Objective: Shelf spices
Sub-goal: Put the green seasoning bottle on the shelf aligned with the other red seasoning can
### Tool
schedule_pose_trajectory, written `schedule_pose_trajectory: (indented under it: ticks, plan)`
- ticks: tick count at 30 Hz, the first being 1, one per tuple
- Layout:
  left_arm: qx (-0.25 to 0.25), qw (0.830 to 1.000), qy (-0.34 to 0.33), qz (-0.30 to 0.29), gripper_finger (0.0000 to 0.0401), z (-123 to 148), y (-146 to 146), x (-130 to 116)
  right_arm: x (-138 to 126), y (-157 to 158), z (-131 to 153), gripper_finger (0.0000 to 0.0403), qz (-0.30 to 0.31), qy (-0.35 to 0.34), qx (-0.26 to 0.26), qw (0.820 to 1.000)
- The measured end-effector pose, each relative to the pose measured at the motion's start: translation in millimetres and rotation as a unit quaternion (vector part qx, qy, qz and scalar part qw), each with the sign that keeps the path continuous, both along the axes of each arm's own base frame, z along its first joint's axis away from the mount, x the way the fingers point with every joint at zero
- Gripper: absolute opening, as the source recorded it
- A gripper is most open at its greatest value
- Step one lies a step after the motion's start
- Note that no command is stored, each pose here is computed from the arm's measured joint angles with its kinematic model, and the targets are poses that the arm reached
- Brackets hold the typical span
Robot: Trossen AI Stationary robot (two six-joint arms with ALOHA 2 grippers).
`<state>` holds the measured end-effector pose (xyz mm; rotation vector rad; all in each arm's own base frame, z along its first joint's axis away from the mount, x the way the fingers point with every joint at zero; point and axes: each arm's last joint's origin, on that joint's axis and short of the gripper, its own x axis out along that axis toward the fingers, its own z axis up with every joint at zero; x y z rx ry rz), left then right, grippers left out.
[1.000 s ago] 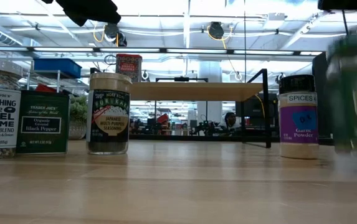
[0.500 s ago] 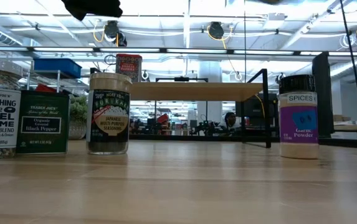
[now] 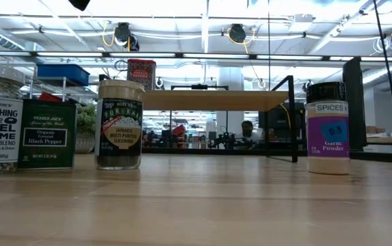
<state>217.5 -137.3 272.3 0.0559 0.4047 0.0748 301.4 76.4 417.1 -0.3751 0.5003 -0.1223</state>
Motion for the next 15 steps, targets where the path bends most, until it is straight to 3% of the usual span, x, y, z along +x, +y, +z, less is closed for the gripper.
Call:
schedule_pose_trajectory:
  ticks: [15]
  plan:
    - [-0.008, 1.000, -0.002, 0.010, 0.0114, 0, 0, 0, 17, -104, 18, 0.0195, -0.005, -0.069, 0.006, 0.998]
